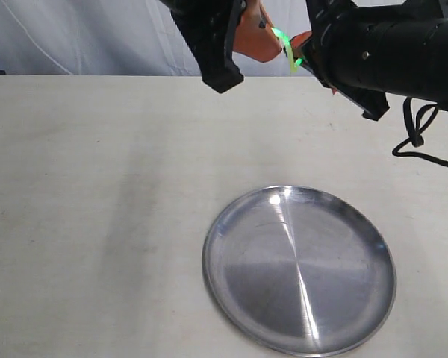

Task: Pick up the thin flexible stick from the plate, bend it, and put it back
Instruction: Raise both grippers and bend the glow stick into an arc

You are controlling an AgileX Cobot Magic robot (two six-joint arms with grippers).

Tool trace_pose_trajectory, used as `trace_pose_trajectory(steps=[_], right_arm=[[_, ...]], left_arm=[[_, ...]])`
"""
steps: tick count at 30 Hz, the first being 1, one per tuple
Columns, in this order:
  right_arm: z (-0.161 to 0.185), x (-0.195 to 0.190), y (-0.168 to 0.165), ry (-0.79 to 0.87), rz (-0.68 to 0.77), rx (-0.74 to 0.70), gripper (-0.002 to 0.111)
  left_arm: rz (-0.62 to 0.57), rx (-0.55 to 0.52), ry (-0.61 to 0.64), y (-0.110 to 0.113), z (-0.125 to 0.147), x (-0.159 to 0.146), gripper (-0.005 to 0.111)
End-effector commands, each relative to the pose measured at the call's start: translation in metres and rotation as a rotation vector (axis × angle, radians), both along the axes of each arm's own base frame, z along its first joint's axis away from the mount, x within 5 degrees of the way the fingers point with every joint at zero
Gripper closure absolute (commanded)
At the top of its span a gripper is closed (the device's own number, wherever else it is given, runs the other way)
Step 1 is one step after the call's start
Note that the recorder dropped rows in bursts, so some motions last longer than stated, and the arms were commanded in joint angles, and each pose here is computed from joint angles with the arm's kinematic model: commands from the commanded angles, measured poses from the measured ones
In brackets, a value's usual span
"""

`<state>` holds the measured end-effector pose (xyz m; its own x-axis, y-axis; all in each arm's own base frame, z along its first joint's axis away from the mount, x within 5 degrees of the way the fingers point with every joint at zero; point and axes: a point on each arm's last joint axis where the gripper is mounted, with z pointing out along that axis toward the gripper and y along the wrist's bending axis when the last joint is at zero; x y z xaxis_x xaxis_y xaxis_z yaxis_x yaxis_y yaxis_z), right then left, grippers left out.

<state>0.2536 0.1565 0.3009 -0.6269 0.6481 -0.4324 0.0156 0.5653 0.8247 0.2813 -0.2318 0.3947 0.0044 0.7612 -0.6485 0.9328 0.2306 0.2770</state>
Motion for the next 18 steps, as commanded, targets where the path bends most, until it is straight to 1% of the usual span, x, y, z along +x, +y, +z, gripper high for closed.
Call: trace_pose_trajectory(steps=[1,6,13,18], right_arm=[[0.012,-0.014,0.017,-0.011,0.183,0.095,0.109],[0.013,-0.015,0.017,-0.011,0.19,0.1,0.109],[0.013,-0.015,0.017,-0.007,0.19,0.106,0.109],[0.013,-0.015,0.017,-0.007,0.192,0.107,0.109]], left_arm=[[0.037,-0.003,-0.038,-0.001,-0.008,0.013,0.107],[0.069,0.003,-0.028,0.009,-0.009,0.02,0.107],[0.126,0.008,-0.001,0.029,-0.01,0.031,0.107],[0.135,0.0,0.006,0.031,-0.01,0.034,0.107]])
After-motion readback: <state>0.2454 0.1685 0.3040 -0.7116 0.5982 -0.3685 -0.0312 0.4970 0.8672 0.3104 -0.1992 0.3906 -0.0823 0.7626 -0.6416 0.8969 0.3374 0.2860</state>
